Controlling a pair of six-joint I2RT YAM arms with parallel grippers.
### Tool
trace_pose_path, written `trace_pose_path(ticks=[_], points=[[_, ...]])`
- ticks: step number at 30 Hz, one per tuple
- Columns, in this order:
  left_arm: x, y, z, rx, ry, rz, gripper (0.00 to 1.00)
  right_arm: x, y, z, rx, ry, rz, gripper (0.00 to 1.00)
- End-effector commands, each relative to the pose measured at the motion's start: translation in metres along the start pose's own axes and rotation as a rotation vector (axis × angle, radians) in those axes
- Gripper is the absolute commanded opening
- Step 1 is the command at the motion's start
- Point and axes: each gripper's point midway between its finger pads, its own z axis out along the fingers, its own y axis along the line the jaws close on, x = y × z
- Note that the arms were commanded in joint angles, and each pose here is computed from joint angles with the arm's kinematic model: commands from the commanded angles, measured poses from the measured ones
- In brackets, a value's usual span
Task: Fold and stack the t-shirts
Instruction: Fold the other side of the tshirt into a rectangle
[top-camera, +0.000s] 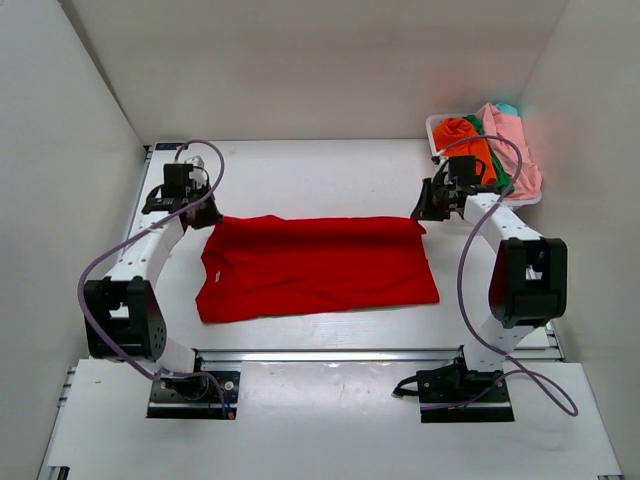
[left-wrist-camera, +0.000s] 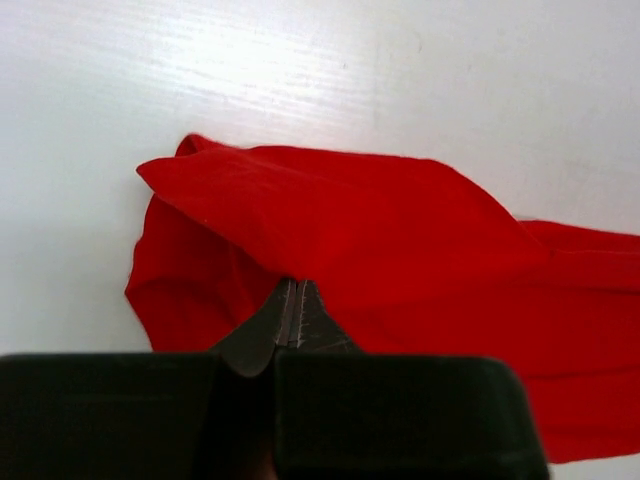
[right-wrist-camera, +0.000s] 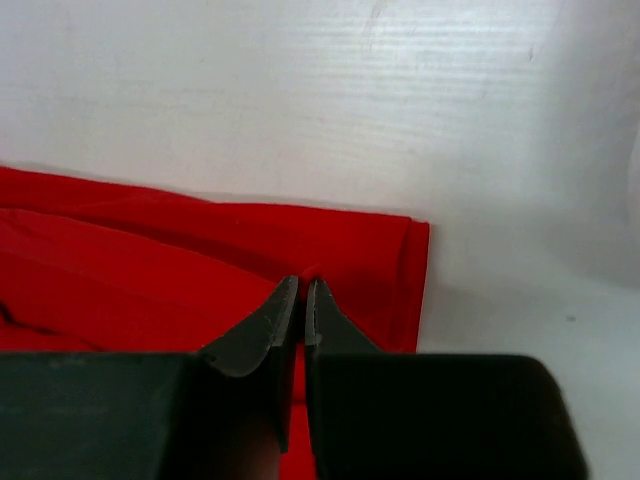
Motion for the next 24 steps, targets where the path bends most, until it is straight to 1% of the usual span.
trace_pose_path(ticks=[1,3,5,6,7,8,13,20,24], points=[[0.006,0.008,-0.02,-0.023,-0.027,0.03,0.0,-0.009,0.014,-0.02,-0.035,-0.085,-0.054,0.0],[0.025,0.009,-0.022,-0.024,0.005,0.042,0.0,0.006,0.013,-0.027,-0.033,-0.079,-0.049,0.0],[0.034,0.008,-0.028,-0.017,0.002,0.049,0.0,0.017,0.014,-0.031,-0.04,-0.087,-0.051,0.0],[0.048,0.01,-0.026,-0.017,0.028,0.054,0.0,0.024,0.013,-0.033,-0.039,-0.085,-0.051,0.0],[0.048,0.008,-0.029,-0.009,0.018,0.051,0.0,0.031,0.013,-0.032,-0.045,-0.075,-0.045,0.0],[0.06,0.009,-0.029,-0.008,0.037,0.06,0.0,0.033,0.012,-0.033,-0.045,-0.078,-0.045,0.0],[0.092,0.004,-0.031,0.018,0.083,0.077,0.0,0.06,0.009,-0.032,-0.038,-0.046,-0.038,0.0],[0.107,0.008,-0.039,0.014,0.083,0.082,0.0,0.067,0.0,-0.027,-0.025,-0.042,-0.048,0.0],[0.107,0.01,-0.043,0.013,0.079,0.081,0.0,0.061,-0.002,-0.024,-0.037,-0.057,-0.058,0.0]])
